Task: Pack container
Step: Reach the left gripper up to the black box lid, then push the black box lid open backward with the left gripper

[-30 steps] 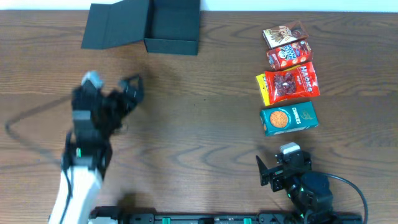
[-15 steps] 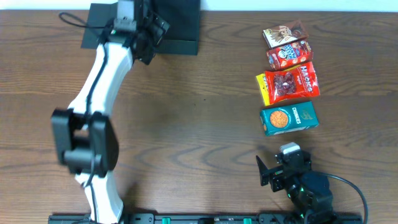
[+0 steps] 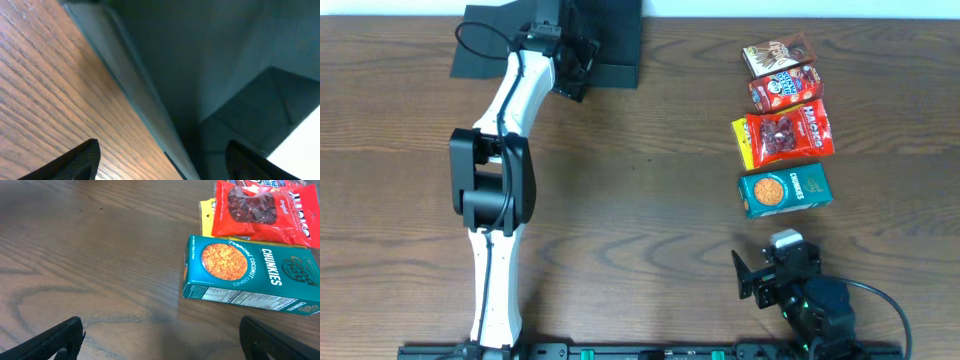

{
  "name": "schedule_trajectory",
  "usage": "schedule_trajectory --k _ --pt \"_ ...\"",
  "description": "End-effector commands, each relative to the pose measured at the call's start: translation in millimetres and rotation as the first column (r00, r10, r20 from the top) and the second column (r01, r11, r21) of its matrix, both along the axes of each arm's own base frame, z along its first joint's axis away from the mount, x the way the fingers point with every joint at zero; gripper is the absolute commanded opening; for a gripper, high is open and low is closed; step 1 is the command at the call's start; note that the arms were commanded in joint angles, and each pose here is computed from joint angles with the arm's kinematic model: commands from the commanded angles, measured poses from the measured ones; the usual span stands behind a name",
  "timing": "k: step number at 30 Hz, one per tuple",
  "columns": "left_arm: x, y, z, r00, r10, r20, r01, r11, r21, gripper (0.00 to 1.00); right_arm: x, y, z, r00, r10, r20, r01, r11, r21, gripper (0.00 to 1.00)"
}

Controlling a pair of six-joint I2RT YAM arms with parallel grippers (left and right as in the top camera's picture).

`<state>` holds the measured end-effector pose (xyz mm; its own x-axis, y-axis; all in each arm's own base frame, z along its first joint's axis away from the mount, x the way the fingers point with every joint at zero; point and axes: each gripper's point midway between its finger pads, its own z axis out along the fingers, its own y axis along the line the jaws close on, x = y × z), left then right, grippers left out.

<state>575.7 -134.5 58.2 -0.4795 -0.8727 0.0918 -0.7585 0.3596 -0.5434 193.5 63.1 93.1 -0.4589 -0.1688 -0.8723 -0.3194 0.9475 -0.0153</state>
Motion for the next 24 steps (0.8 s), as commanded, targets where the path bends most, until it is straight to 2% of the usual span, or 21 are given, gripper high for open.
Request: schedule_trajectory --k 1,3,4,6,10,13,17,24 --pt "7.9 6.3 -1.2 0.999 0.039 -0.003 -0.039 0.999 -0.024 0.72 -0.2 -0.6 -3.6 1.0 0.007 0.0 -0.007 1.0 -0.017 0.99" --pt "9.5 10.4 -3.4 0.999 0.051 -0.006 -0.051 0.998 -0.028 0.65 -0.2 -0.6 -3.6 1.0 0.007 0.0 -0.007 1.0 -0.017 0.99" --pt "9.7 13.0 -4.2 0.998 0.055 -0.008 -0.055 0.998 -0.028 0.56 -0.2 -0.6 -3.6 1.0 0.007 0.0 -0.007 1.0 -0.017 0.99" --pt "8.8 16.2 -5.0 0.998 0.058 -0.016 -0.059 0.998 -0.031 0.45 -0.2 -0.6 -3.6 1.0 0.007 0.0 -0.007 1.0 -0.017 0.99" --pt "4.0 15.2 -6.3 0.999 0.033 -0.032 -0.035 0.999 -0.037 0.33 -0.2 -0.6 -3.6 1.0 0.007 0.0 -0.007 1.0 -0.017 0.99" --pt "-9.4 13.1 -9.8 0.997 -0.005 -0.08 0.002 0.999 -0.035 0.24 -0.2 -0.6 -3.6 1.0 0.007 0.0 -0.007 1.0 -0.017 0.99" --pt "-36.5 6.8 -11.1 0.982 -0.082 -0.17 0.073 0.996 -0.059 0.06 -0.2 -0.6 -3.6 1.0 0.007 0.0 -0.007 1.0 -0.017 0.99" --pt "-83.9 2.4 -5.0 0.932 -0.221 -0.289 0.216 0.975 -0.05 0.06 -0.2 -0.6 -3.6 1.0 0.006 0.0 -0.006 1.0 -0.017 0.99"
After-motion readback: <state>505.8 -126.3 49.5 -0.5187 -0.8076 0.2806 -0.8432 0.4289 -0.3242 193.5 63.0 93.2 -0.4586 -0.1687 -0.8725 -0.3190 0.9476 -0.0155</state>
